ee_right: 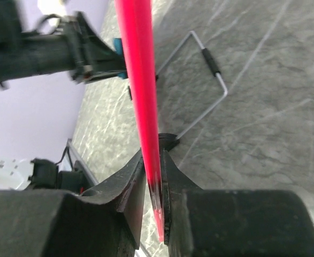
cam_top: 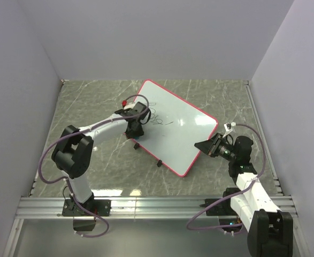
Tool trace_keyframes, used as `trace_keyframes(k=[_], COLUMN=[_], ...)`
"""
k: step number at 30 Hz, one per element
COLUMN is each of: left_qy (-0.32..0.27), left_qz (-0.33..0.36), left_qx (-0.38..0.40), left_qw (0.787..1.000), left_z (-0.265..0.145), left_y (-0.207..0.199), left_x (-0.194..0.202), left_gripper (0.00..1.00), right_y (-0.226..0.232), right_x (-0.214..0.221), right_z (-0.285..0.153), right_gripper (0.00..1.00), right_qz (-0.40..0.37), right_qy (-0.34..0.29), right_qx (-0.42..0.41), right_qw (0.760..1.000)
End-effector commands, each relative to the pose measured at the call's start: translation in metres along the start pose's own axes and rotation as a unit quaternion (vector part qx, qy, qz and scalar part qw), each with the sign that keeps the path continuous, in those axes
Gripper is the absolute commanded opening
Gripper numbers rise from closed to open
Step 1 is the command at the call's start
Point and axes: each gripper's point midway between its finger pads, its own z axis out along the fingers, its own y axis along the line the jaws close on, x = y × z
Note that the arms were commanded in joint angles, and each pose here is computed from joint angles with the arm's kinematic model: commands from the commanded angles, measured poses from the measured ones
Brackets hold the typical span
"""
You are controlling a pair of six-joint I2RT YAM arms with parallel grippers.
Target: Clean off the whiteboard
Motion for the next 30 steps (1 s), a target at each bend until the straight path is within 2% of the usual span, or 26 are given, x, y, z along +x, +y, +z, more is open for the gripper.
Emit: trace_keyframes(k=[1,4,8,14,18,21,24,26,30], left_qy=[-0.019,-0.021,-0.032,-0.01,0.005,0.015,0.009,0.011,-0.013], left_qz=[0.032,0.061,0.079,0.092,0.093,0.102,0.098,0.09,0.054], left_qx=[-0.039,0.0,0.081,0.226,0.296,0.296,0.267,0.243,0.172], left_qw=[0.999,0.998,0.993,0.97,0.951,0.95,0.959,0.966,0.984], left_z=[0.018,0.014,-0.009,-0.051,-0.068,-0.063,-0.052,-0.04,-0.01], left_y=[0.028,0.003,-0.055,-0.154,-0.189,-0.192,-0.18,-0.162,-0.105], left_x=[-0.006,-0.001,0.006,0.044,0.058,0.062,0.054,0.047,-0.002], left_gripper=[0.0,0.0,0.0,0.0,0.0,0.0,0.0,0.0,0.0], right_y=[0.018,0.019,0.019,0.019,0.021,0.022,0.022,0.023,0.025], right_x=[-0.012,-0.013,-0.011,-0.011,-0.011,-0.011,-0.011,-0.011,-0.01], right_z=[0.001,0.002,0.001,0.003,0.004,0.004,0.005,0.005,0.005], right_gripper=[0.0,0.0,0.0,0.0,0.0,0.0,0.0,0.0,0.0], right_qz=[-0.026,-0.027,-0.025,-0.02,-0.016,-0.017,-0.014,-0.015,-0.016], right_qy=[0.004,0.005,0.006,0.009,0.014,0.013,0.016,0.016,0.019], right_qx=[-0.028,-0.031,-0.034,-0.038,-0.044,-0.045,-0.046,-0.049,-0.051], right_qw=[0.999,0.999,0.999,0.999,0.999,0.999,0.999,0.999,0.998])
